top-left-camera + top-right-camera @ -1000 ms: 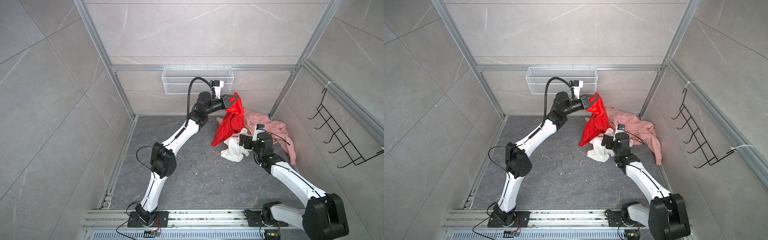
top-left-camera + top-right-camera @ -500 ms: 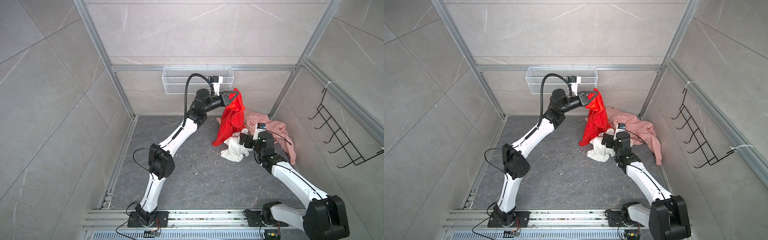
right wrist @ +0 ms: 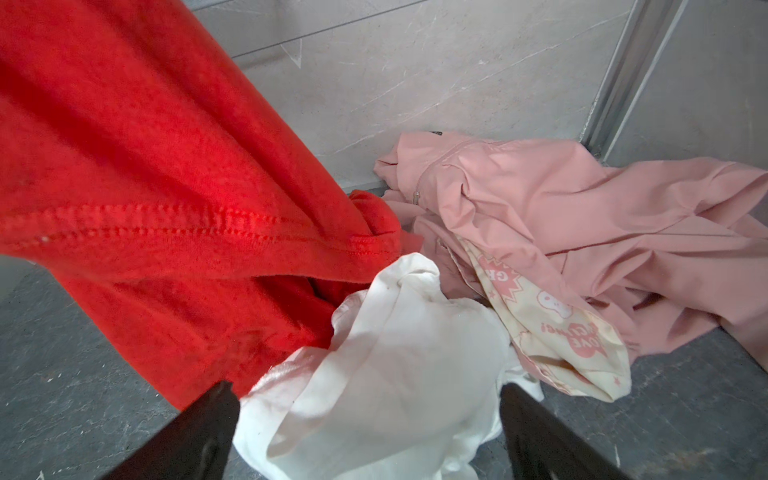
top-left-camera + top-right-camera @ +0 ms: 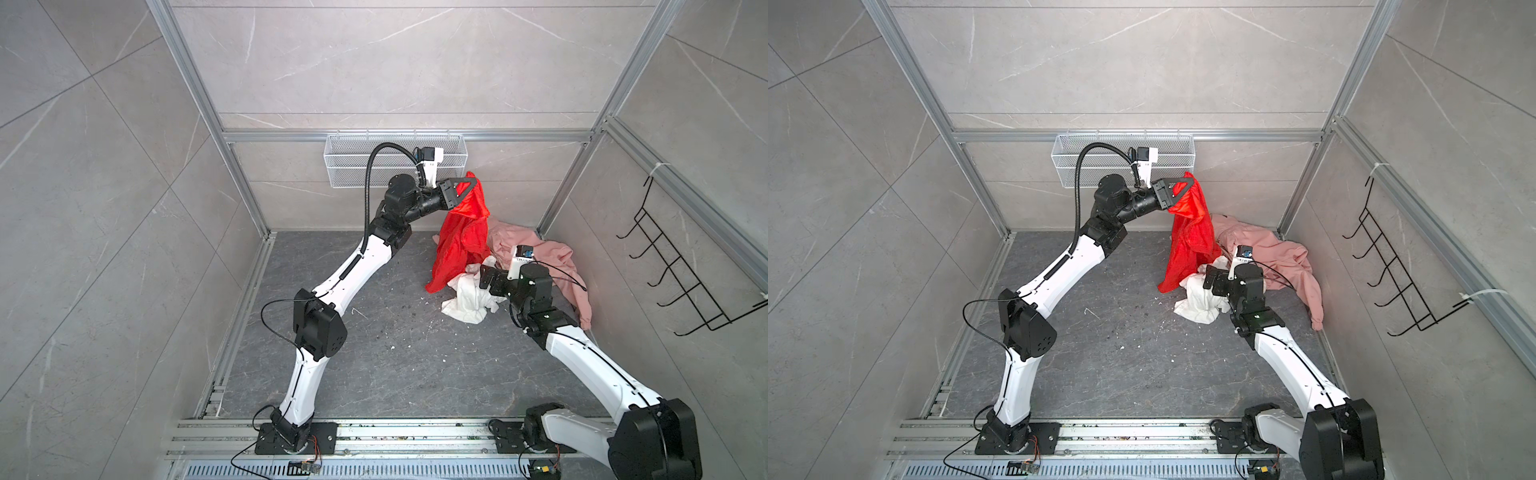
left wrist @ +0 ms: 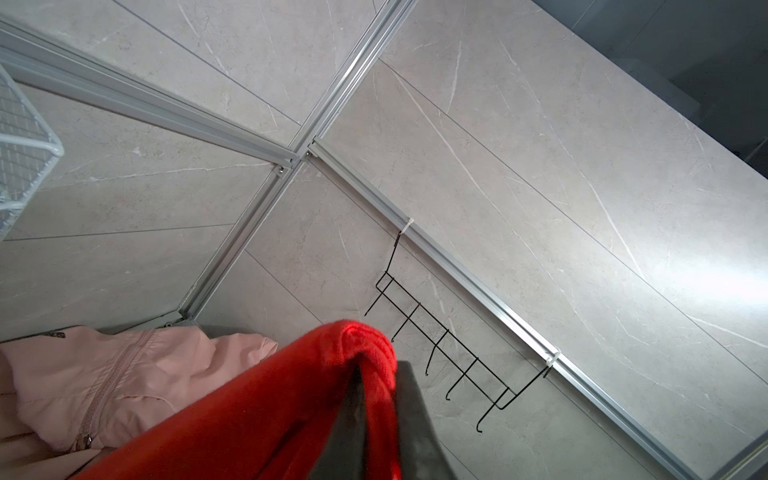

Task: Pick out a specific cloth from the pile
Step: 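Raise the red cloth higher with the left gripper, pulling it free of the pile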

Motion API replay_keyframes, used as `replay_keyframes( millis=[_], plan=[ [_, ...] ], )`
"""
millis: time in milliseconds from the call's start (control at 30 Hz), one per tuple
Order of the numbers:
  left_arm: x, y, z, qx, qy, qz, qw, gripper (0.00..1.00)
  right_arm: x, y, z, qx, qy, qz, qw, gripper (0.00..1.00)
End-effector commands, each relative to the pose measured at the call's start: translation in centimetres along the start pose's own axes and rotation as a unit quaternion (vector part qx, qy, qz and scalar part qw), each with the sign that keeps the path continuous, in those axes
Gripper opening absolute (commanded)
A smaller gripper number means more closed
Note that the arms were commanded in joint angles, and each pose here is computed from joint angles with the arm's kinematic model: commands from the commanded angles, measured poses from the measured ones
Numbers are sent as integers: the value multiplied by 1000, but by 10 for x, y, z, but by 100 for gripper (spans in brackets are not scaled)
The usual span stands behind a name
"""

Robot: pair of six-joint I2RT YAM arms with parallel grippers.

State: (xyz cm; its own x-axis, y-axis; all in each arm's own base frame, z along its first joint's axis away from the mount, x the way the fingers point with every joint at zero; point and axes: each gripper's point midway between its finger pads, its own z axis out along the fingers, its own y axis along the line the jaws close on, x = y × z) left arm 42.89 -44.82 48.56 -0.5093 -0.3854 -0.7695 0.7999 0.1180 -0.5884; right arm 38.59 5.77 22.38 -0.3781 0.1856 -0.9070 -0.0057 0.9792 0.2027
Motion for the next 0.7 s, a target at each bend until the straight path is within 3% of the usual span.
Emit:
replay_keyframes(
  millis=[0,667],
  plan=[
    [-58,-72,-24,55,-65,70,994,0,-16,7,-8,-19,-18,-5,1000,100],
    [-68,-71,-33,48,-75,74,993,0,-22,19,-18,-53,-26,-14,998,100]
  ],
)
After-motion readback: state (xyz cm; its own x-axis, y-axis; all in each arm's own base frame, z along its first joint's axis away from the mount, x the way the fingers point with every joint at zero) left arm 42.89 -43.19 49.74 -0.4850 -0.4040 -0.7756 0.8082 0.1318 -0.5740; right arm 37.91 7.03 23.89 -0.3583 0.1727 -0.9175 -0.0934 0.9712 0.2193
